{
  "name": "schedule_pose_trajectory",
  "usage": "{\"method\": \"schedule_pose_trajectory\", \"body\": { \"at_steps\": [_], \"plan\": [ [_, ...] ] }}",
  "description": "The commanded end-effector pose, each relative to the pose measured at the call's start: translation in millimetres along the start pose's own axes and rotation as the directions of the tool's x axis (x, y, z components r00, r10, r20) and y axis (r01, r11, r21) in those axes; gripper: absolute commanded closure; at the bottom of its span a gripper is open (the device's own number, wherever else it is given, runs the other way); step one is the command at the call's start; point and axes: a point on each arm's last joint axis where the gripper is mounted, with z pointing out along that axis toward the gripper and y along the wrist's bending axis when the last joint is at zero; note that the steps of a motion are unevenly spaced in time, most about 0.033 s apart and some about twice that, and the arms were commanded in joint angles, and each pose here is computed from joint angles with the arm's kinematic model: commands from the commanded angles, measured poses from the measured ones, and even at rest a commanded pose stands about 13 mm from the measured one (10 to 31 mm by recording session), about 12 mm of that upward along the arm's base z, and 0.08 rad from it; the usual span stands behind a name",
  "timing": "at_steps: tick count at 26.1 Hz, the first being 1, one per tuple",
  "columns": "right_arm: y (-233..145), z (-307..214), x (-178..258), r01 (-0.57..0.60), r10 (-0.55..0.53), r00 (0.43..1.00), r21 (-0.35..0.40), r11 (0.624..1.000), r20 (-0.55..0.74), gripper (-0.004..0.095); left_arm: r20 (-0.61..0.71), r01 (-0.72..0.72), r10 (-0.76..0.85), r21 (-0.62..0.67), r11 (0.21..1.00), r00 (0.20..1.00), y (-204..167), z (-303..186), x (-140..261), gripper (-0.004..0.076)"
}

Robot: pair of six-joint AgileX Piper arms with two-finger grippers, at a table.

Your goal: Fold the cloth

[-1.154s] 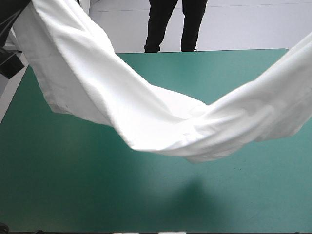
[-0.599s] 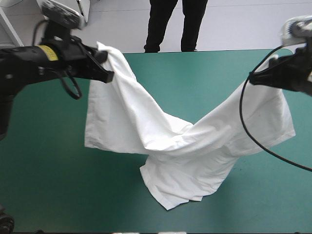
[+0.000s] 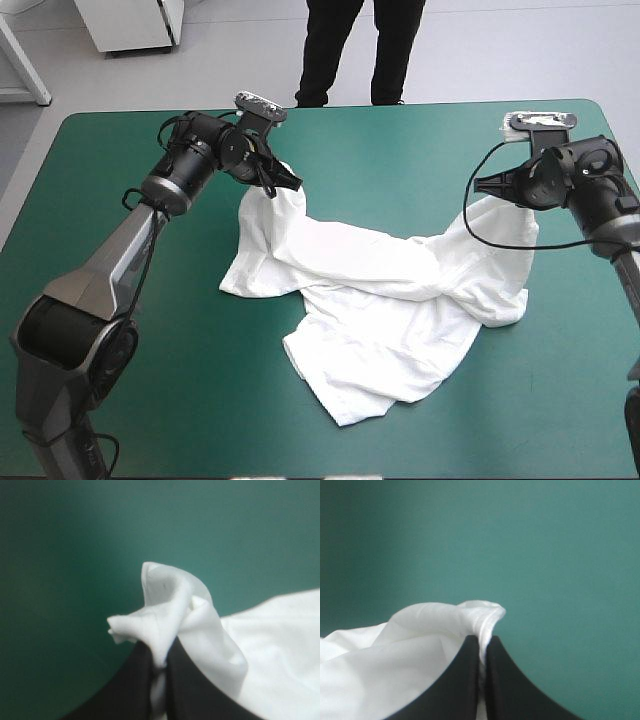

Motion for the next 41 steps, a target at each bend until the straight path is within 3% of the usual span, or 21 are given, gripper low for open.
{"method": "schedule_pose_trajectory", "body": {
  "at_steps": [1,4,9,12,15,17,18,20,27,33,41],
  "plan": [
    [-19,12,-15,-0.063,0.062,0.995,0.014,0.998,0.078,0.0925,0.146,0.104,-0.097,-0.043,0.994,0.985,23,-10,-21,0.0746],
    [-34,58,-19,-0.109,0.109,0.994,-0.032,0.994,-0.003,0.0925,0.087,0.119,-0.114,-0.058,0.991,0.990,36,30,-20,0.0746],
    [-35,100,-28,-0.079,0.075,0.995,-0.056,0.995,-0.073,0.0908,-0.003,0.074,-0.074,-0.064,0.995,0.997,34,81,-8,0.0745],
    [-32,106,-29,-0.061,0.055,0.995,-0.085,0.995,-0.080,0.0782,-0.051,0.062,-0.066,-0.072,0.995,0.996,34,92,-2,0.0745],
    [-32,106,-31,-0.068,0.063,0.996,-0.091,0.994,-0.059,0.0569,-0.063,0.061,-0.065,-0.073,0.996,0.996,34,94,0,0.0723],
    [-32,105,-31,-0.078,0.072,0.995,-0.094,0.993,-0.070,0.0454,-0.070,0.055,-0.060,-0.070,0.996,0.996,34,94,0,0.0644],
    [-31,105,-28,-0.097,0.087,0.991,-0.099,0.990,-0.100,0.0401,-0.087,0.061,-0.067,-0.063,0.996,0.994,34,91,0,0.0561],
    [-29,101,-25,-0.116,0.100,0.986,-0.115,0.987,-0.135,0.0411,-0.115,0.077,-0.082,-0.047,0.996,0.990,33,83,-2,0.0427],
    [-32,65,-33,-0.105,0.098,0.993,-0.118,0.987,-0.059,0.0430,-0.052,0.018,-0.020,-0.044,0.999,0.998,36,43,-20,0.0394],
    [-33,34,-33,-0.102,0.098,0.995,-0.124,0.987,-0.034,0.0467,-0.124,0.007,-0.004,0.022,1.000,0.992,30,10,-14,0.0225],
    [-36,-7,-9,-0.080,0.079,0.997,-0.103,0.991,-0.018,0.0467,-0.097,-0.005,0.011,0.057,0.998,0.995,20,-37,-11,0.0250]
  ]
}}
